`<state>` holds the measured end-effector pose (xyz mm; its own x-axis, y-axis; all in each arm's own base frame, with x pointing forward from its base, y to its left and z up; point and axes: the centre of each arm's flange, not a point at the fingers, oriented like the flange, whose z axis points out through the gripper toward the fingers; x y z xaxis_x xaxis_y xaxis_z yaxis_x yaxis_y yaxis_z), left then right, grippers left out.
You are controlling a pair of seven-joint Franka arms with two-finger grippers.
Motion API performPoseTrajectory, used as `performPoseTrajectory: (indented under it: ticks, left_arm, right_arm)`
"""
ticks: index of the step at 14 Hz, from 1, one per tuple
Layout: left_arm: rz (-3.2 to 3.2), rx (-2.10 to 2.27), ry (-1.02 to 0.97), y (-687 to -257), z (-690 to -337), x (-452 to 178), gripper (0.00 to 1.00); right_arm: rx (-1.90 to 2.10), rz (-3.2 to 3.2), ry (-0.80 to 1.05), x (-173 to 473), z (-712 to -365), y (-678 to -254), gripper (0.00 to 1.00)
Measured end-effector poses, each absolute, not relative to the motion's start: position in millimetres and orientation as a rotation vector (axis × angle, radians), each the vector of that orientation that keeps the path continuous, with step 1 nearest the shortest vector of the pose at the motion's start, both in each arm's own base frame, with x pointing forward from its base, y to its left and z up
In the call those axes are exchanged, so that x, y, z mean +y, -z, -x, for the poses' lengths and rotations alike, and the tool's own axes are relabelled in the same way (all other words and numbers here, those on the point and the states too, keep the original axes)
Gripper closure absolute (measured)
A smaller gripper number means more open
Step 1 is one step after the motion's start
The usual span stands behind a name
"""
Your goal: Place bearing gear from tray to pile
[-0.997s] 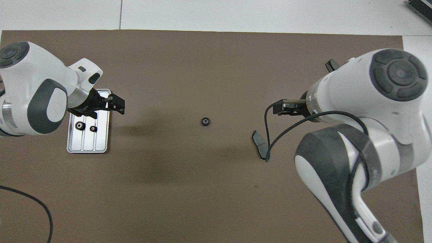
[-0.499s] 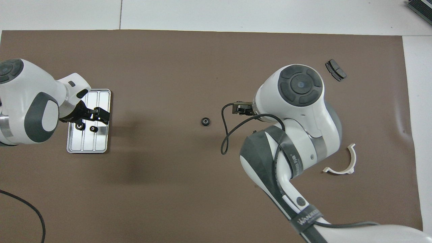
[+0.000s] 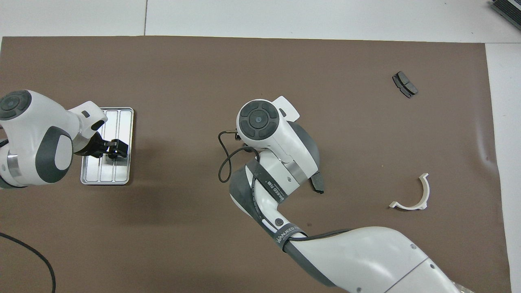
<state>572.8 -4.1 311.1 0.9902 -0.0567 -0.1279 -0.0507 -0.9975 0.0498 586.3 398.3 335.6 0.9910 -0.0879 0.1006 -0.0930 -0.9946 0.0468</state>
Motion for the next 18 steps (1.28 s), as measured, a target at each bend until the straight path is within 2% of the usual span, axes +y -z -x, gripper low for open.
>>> performPoseTrajectory:
  ticks: [2, 3, 4, 5, 6, 7, 8, 9, 12, 13, 14, 15, 16, 18]
  left_arm:
    - [-3.088, -0.083, 0.194, -308.9, -572.6, -4.3, 0.23]
    - [-3.088, -0.083, 0.192, -308.2, -572.7, -4.3, 0.23]
    - [-3.088, -0.084, 0.191, -307.7, -572.9, -4.4, 0.28]
    - [-3.088, -0.084, 0.19, -307.2, -572.8, -4.6, 0.37]
    - [-3.088, -0.084, 0.189, -306.5, -572.8, -4.7, 0.38]
    - [-3.088, -0.084, 0.189, -305.9, -572.8, -4.7, 0.44]
    - [-3.088, -0.084, 0.19, -305.2, -572.6, -4.8, 0.44]
    - [-3.088, -0.084, 0.192, -304.5, -572.2, -4.8, 0.51]
    - [-3.087, -0.084, 0.198, -302.2, -570.6, -4.9, 0.64]
    - [-3.087, -0.084, 0.199, -302.1, -570.6, -4.9, 0.64]
    - [-3.087, -0.084, 0.198, -302.1, -570.6, -4.8, 0.7]
    - [-3.087, -0.084, 0.198, -302.1, -570.6, -4.8, 0.7]
    - [-3.088, -0.084, 0.197, -302.2, -570.6, -4.7, 0.75]
    - [-3.088, -0.084, 0.197, -302.3, -570.7, -4.6, 0.76]
  right_arm:
    - [-0.149, -3.102, -0.18, 410.9, -588.8, -317.7, 0.0]
    - [-0.152, -3.114, -0.2, 414.1, -590.1, -314.8, 0.0]
    - [-0.152, -3.12, -0.212, 415.2, -591.1, -314.2, 0.0]
    - [-0.152, -3.122, -0.216, 415.4, -591.4, -314.5, 0.0]
    - [-0.152, -3.123, -0.216, 415.6, -591.4, -314.5, 0.0]
    - [-0.15, -3.123, -0.215, 416.3, -590.6, -313.7, 0.06]
    - [-0.141, -3.123, -0.21, 418.9, -587.7, -311.1, 0.06]
    - [-0.129, -3.121, -0.202, 422.4, -583.4, -306.6, 0.12]
    - [-0.104, -3.124, -0.197, 428.4, -574.9, -294.7, 0.16]
    - [-0.103, -3.124, -0.197, 428.3, -574.5, -293.8, 0.19]
    - [-0.103, -3.123, -0.196, 428.2, -574.3, -293.3, 0.19]
    - [-0.103, -3.122, -0.193, 428.0, -573.8, -292.3, 0.24]
    - [-0.102, -3.121, -0.191, 428.0, -573.2, -291.5, 0.24]
    - [-0.1, -3.121, -0.188, 428.4, -572.4, -290.7, 0.39]
